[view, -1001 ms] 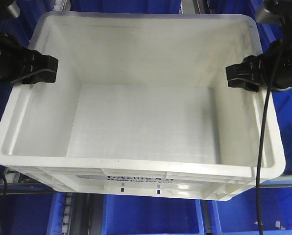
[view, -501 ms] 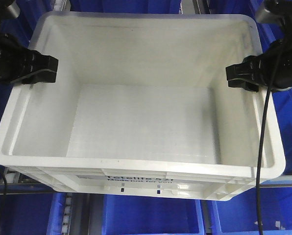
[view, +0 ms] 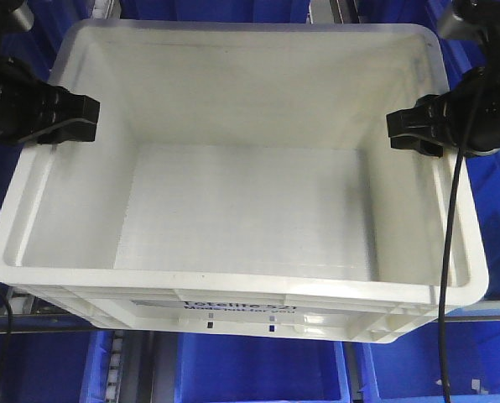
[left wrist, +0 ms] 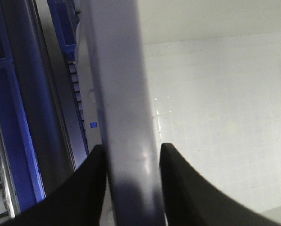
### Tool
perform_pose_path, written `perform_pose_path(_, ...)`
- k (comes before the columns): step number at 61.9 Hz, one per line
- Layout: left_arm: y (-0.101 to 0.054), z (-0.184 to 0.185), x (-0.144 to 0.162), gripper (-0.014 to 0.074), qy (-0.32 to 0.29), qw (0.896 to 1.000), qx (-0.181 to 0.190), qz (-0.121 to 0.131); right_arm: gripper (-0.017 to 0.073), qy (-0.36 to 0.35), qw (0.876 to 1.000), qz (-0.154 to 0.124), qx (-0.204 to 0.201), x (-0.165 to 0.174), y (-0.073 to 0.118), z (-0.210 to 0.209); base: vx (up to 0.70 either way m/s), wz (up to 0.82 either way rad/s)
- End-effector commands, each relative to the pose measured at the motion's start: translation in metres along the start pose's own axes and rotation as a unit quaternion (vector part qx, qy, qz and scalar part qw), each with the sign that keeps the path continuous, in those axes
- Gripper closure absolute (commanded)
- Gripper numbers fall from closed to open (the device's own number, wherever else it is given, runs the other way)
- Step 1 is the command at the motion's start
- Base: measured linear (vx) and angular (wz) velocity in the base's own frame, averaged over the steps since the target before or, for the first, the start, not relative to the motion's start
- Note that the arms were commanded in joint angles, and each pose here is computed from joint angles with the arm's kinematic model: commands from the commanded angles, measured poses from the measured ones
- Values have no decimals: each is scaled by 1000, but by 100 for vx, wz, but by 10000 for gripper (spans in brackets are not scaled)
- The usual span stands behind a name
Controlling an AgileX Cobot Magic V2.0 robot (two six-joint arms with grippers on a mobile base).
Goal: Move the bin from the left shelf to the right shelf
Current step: 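Hold the tote with both grippers above the roller tracks of the shelf, then push the gripped white tote forward onto the shelf rollers with both grippers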
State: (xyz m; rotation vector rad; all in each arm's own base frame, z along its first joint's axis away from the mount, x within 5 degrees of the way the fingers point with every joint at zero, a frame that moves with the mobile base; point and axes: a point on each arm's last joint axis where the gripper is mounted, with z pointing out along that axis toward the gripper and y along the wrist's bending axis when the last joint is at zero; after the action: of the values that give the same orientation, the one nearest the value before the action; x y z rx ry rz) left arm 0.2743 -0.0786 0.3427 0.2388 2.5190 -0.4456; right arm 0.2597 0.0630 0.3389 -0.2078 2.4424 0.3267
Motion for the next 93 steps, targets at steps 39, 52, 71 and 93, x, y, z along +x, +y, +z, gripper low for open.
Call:
perform_pose_path(39,-14,-27,-13,595,-78,997,29,9,567,-149,988,-35,18,-32,0,-20,0,0)
perform_pose_path(52,-13,-27,-18,595,-101,994,26,8,567,-166,985,-41,24,-39,-3,-9,0,0)
perform_pose_path(71,-8,-9,-21,595,-85,996,21,1,567,-196,979,-44,32,-47,-6,-1,0,0)
perform_pose_path(93,-4,-4,-31,595,-128,992,9,0,567,-220,973,-58,42,-53,-8,6,0,0)
